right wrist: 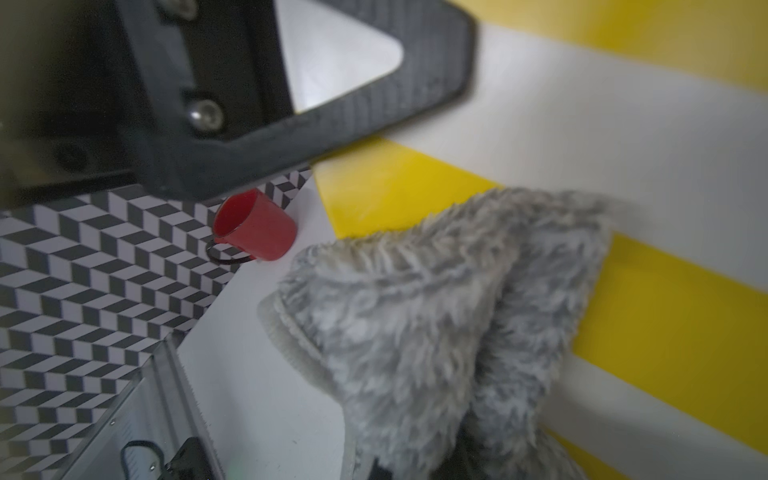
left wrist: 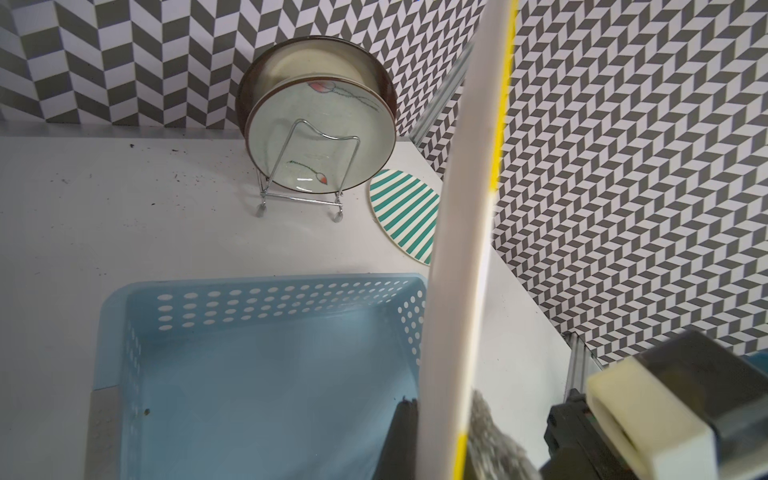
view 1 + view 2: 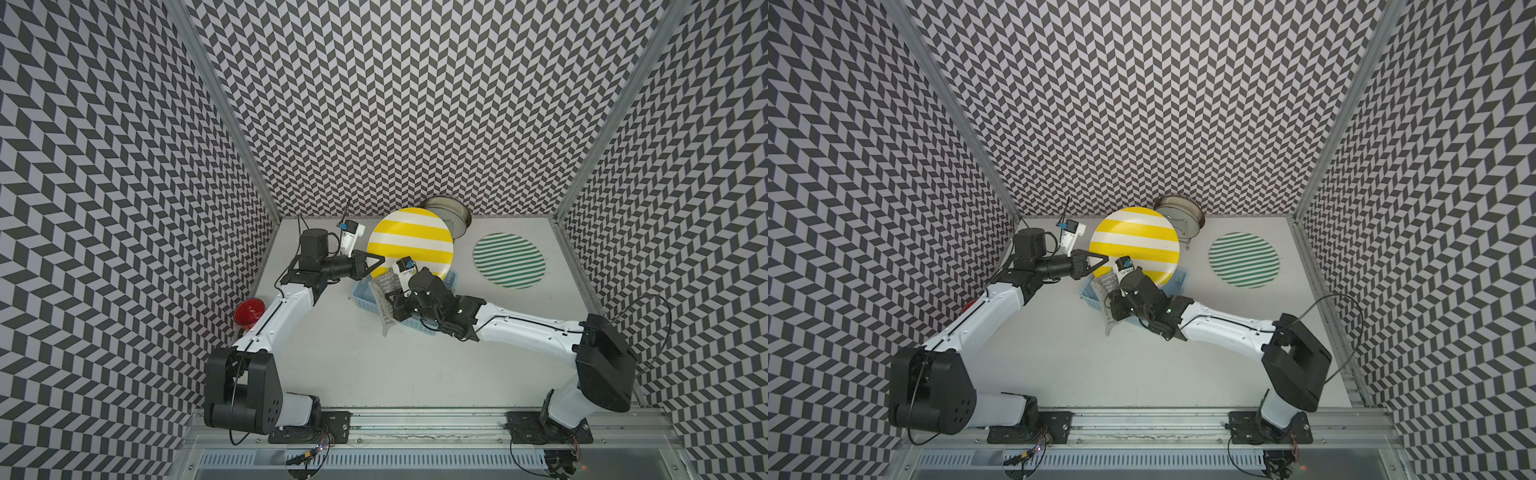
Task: Wipe the wet plate dry
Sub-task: Wipe the plate with towel.
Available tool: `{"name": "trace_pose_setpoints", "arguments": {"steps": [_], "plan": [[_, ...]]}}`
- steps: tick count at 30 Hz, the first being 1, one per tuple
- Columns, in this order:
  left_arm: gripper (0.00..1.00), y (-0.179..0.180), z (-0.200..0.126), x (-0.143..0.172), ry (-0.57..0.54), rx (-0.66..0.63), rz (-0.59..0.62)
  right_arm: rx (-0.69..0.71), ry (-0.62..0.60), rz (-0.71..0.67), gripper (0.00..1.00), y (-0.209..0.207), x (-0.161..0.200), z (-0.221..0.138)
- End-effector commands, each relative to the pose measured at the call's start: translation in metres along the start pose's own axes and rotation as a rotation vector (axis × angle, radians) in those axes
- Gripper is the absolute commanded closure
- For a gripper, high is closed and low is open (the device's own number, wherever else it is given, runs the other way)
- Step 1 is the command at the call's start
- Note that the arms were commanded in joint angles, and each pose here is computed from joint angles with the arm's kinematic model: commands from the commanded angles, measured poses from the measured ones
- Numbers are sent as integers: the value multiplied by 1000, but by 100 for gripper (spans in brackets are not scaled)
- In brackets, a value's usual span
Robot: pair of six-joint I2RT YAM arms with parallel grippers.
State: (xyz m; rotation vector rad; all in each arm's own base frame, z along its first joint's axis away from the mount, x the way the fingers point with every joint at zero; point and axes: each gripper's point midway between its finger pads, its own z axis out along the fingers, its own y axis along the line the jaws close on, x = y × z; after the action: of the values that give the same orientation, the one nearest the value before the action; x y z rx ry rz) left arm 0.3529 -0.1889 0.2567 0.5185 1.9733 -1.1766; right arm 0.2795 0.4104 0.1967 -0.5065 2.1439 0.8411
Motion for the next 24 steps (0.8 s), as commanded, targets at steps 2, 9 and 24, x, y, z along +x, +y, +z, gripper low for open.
{"name": "trace_pose_setpoints", "arguments": {"steps": [2,9,24], "plan": [[100,-56,-7,-18,-24,202,98,-137,-30,-25,100,31,-18,-1],[100,-53,-8,-17,-20,169,146,-167,-136,-18,100,28,-54,-43],[100,-80,-21,5,118,235,526,24,-473,203,100,-147,-142,-221]]}}
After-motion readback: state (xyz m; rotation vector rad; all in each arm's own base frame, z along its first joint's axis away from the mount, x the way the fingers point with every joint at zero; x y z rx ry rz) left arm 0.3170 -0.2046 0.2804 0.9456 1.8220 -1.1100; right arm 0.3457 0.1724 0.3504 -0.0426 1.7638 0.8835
